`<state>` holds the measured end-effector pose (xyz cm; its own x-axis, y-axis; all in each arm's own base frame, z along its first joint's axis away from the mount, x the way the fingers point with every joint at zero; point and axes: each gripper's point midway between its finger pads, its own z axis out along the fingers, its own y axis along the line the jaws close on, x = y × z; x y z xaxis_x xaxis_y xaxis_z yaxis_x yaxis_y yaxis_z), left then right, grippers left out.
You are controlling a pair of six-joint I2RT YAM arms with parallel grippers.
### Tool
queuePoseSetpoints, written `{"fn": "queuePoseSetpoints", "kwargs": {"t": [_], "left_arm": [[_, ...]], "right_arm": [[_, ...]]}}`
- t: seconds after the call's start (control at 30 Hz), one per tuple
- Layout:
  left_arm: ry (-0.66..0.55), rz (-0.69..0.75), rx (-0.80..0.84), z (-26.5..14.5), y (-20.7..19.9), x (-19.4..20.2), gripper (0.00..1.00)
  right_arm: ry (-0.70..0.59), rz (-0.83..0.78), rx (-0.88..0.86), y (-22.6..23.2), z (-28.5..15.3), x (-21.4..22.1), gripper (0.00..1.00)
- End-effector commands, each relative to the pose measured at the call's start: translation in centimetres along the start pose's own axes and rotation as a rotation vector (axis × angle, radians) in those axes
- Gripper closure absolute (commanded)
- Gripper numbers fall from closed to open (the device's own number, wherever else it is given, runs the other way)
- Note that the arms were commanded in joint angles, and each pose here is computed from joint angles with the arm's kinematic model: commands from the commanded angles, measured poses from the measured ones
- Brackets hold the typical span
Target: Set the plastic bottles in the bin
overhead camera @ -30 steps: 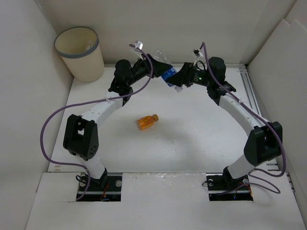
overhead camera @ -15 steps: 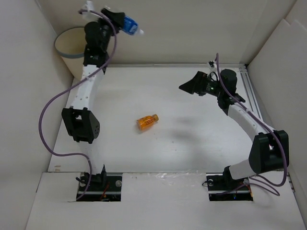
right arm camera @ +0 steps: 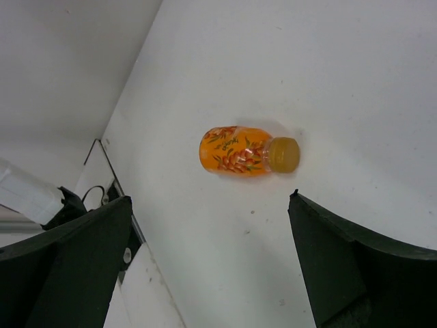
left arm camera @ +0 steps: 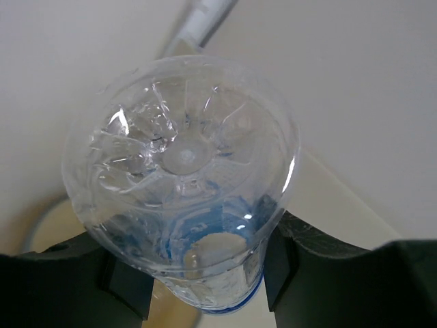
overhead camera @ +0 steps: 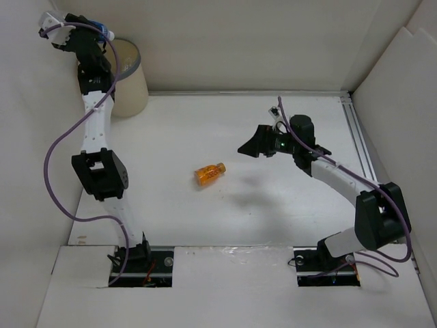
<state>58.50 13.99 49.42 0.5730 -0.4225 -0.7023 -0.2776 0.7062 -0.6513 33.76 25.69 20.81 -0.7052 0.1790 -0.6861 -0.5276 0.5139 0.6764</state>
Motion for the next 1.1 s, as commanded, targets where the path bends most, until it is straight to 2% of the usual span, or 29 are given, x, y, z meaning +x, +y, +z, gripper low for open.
{"fn": "queuePoseSetpoints", "kwargs": {"t": [0.0,0.13,0.17,0.2,0.23,0.27,0.3,0.33,0.37,0.4,0.57,0.7,0.73,0.77,0.8,0.87,0.9,0.93,0.97,1.0,1.03,1.07], "left_arm": [[-0.101,0.016,-0.053,1.8,2.7,-1.7,1.00],[-0.053,0.035,-0.011,3.4,3.7,1.1,0.99],[-0.047,0.022,0.009,3.6,3.4,1.5,0.93],[-0.037,0.024,0.016,4.0,3.6,2.4,0.62],[-0.027,0.015,0.028,4.2,3.4,2.9,0.43],[-0.028,0.016,0.041,4.6,3.8,2.9,0.35],[0.002,-0.006,0.063,4.8,3.7,4.2,0.32],[-0.005,-0.016,0.075,5.2,3.6,3.8,0.19],[-0.002,-0.021,0.101,5.3,3.1,3.9,0.13],[-0.001,-0.018,0.111,5.6,3.6,4.1,0.02],[-0.013,-0.046,0.212,5.4,0.3,1.9,0.00],[0.017,-0.054,0.320,3.6,-4.0,-0.5,0.00],[0.013,-0.014,0.356,2.9,-5.2,-1.1,0.00],[0.019,0.003,0.404,1.4,-7.3,-2.7,0.00],[0.046,0.015,0.438,0.2,-8.9,-2.2,0.00],[0.091,0.051,0.497,-2.0,-10.8,-2.3,0.00],[0.113,0.039,0.584,-4.9,-13.6,-4.0,0.00],[0.188,0.067,0.594,-6.0,-13.1,-1.6,0.00],[0.210,0.076,0.626,-7.5,-13.9,-1.5,0.00],[0.197,0.098,0.664,-9.9,-15.2,-3.7,0.00],[0.272,0.114,0.683,-12.0,-15.4,-0.7,0.00],[0.295,0.131,0.697,-13.4,-15.7,-0.2,0.00]], "right_arm": [[-0.021,-0.065,-0.024,1.1,-0.2,0.0,0.00],[-0.014,-0.082,-0.011,1.3,0.0,0.6,0.00],[-0.014,-0.076,0.004,0.9,0.0,0.8,0.00],[-0.005,-0.072,0.013,0.9,0.2,1.2,0.00],[0.002,-0.102,0.024,1.0,0.5,1.6,0.00],[0.016,-0.104,0.044,0.9,0.6,1.9,0.00],[0.028,-0.109,0.067,0.8,0.8,2.5,0.00],[0.013,-0.121,0.119,0.4,1.1,2.2,0.00],[0.046,-0.128,0.147,0.7,1.4,3.4,0.00],[0.041,-0.136,0.177,0.8,1.7,3.4,0.00],[0.042,-0.158,0.389,-0.3,3.1,4.8,0.00],[-0.013,-0.080,0.481,0.8,4.6,5.1,0.00],[-0.032,-0.054,0.491,1.1,5.3,4.8,0.00],[-0.042,-0.023,0.513,1.2,5.6,4.9,0.00],[-0.088,0.053,0.559,1.2,6.0,4.8,0.00],[-0.091,0.120,0.637,0.7,7.1,5.1,0.00],[-0.100,0.147,0.660,0.7,7.6,5.2,0.00],[-0.138,0.209,0.699,0.9,8.2,5.4,0.00],[-0.129,0.235,0.755,0.5,8.9,5.9,0.00],[-0.135,0.262,0.784,0.4,9.2,6.1,0.00],[-0.161,0.293,0.825,0.0,9.3,5.8,0.00],[-0.179,0.349,0.835,0.9,9.8,5.6,0.00]]}}
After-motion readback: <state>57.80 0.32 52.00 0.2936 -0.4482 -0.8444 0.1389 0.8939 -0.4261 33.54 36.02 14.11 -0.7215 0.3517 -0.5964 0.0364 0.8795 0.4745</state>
